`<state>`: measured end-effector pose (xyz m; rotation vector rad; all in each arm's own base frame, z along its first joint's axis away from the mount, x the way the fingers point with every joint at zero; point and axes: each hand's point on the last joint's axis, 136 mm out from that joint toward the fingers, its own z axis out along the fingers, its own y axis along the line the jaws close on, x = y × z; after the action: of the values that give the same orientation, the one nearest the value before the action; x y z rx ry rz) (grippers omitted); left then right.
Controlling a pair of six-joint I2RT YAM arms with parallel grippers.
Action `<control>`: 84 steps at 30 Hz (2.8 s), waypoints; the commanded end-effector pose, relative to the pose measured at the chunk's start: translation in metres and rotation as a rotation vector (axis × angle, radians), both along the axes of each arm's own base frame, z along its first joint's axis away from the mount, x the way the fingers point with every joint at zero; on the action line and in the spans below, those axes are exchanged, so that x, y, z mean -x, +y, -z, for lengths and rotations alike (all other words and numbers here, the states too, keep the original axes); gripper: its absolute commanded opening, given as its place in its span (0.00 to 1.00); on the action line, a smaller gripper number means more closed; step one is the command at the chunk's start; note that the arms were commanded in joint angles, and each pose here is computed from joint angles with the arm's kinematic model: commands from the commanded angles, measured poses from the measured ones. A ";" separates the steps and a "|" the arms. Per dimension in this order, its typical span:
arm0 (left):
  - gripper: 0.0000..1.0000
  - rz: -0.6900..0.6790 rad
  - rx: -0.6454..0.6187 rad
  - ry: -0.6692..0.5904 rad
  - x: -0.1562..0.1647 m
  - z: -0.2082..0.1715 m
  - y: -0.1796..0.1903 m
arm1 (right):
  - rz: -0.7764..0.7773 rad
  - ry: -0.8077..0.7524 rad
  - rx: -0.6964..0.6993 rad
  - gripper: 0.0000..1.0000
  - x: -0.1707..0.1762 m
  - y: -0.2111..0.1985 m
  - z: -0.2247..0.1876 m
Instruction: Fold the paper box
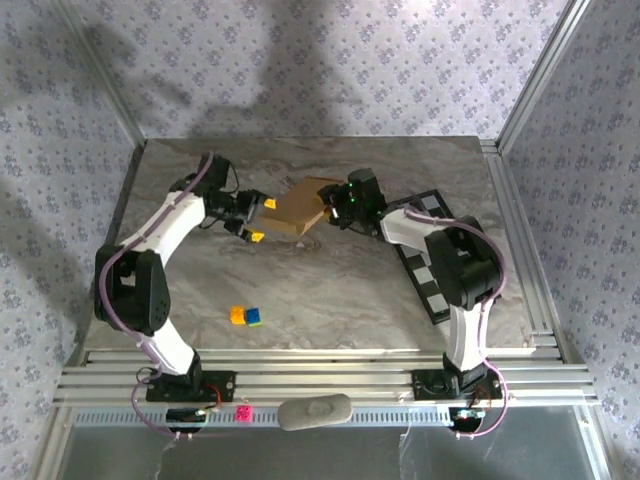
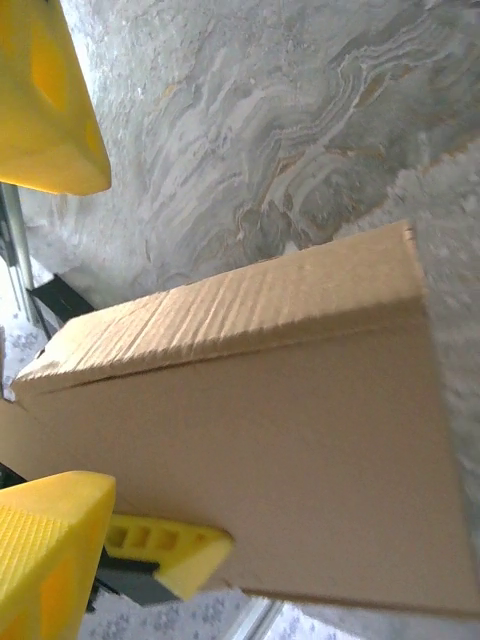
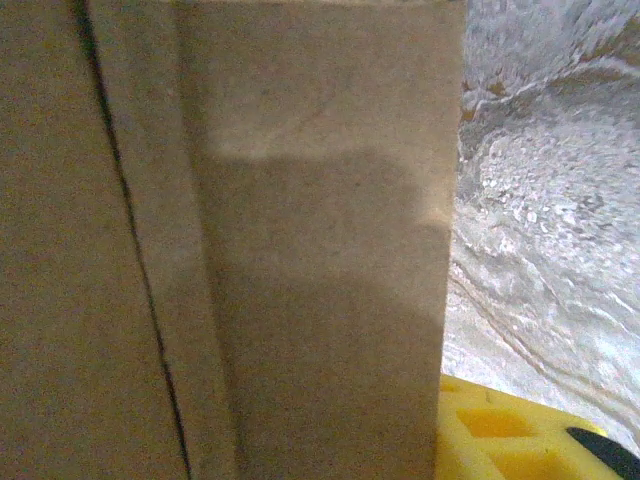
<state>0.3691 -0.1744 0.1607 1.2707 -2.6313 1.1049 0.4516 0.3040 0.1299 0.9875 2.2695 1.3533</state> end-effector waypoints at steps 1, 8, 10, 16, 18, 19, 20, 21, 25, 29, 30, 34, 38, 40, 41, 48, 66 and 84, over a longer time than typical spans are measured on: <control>0.72 0.153 -0.194 -0.239 0.002 -0.061 0.016 | 0.019 0.111 0.237 0.44 0.023 -0.038 -0.012; 0.71 0.815 -0.643 -0.870 0.035 -0.095 -0.054 | -0.010 0.341 0.471 0.41 0.060 -0.090 -0.016; 0.76 0.892 -0.686 -1.045 0.046 -0.098 -0.077 | 0.002 0.370 0.485 0.41 0.063 -0.099 -0.020; 0.97 1.134 -0.756 -1.393 0.078 -0.094 -0.123 | -0.067 0.469 0.566 0.41 0.081 -0.109 -0.020; 0.99 1.208 -0.771 -1.385 0.082 -0.085 -0.132 | -0.075 0.492 0.574 0.41 0.085 -0.111 -0.016; 0.99 1.246 -0.771 -1.381 0.084 -0.080 -0.137 | -0.076 0.496 0.574 0.41 0.086 -0.111 -0.015; 0.99 1.280 -0.772 -1.394 0.088 -0.076 -0.143 | -0.075 0.495 0.576 0.41 0.086 -0.111 -0.014; 1.00 1.297 -0.777 -1.412 0.090 -0.074 -0.149 | -0.076 0.495 0.577 0.41 0.085 -0.110 -0.014; 0.99 1.317 -0.834 -1.459 0.093 -0.067 -0.168 | -0.089 0.508 0.589 0.41 0.087 -0.106 -0.010; 1.00 1.348 -0.931 -1.465 0.090 -0.051 -0.178 | -0.101 0.519 0.589 0.41 0.088 -0.101 -0.005; 1.00 1.358 -0.945 -1.458 0.090 -0.046 -0.179 | -0.105 0.520 0.587 0.41 0.088 -0.099 -0.005; 0.99 1.326 -1.027 -1.429 0.076 -0.036 -0.179 | -0.116 0.530 0.579 0.41 0.090 -0.095 -0.001; 0.99 1.308 -1.043 -1.415 0.067 -0.028 -0.186 | -0.121 0.532 0.569 0.41 0.090 -0.091 0.000; 0.95 1.300 -1.057 -1.395 0.062 -0.024 -0.187 | -0.123 0.530 0.565 0.42 0.089 -0.090 -0.001; 0.93 1.298 -1.063 -1.389 0.061 -0.023 -0.188 | -0.125 0.532 0.565 0.42 0.089 -0.089 -0.001; 0.55 1.320 -1.014 -1.295 0.055 -0.016 -0.185 | -0.129 0.533 0.555 0.43 0.088 -0.088 -0.001; 0.45 1.293 -0.470 -1.209 0.093 -0.042 -0.138 | -0.446 -0.234 0.545 0.71 0.048 -0.094 -0.140; 0.46 1.452 -0.210 -1.030 0.130 -0.005 -0.099 | -0.775 -0.829 0.767 0.56 0.106 -0.138 -0.105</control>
<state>0.2467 -0.2720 0.1646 -1.4884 -3.0321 1.1020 0.3545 0.1500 0.2304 -0.3640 2.3112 0.6856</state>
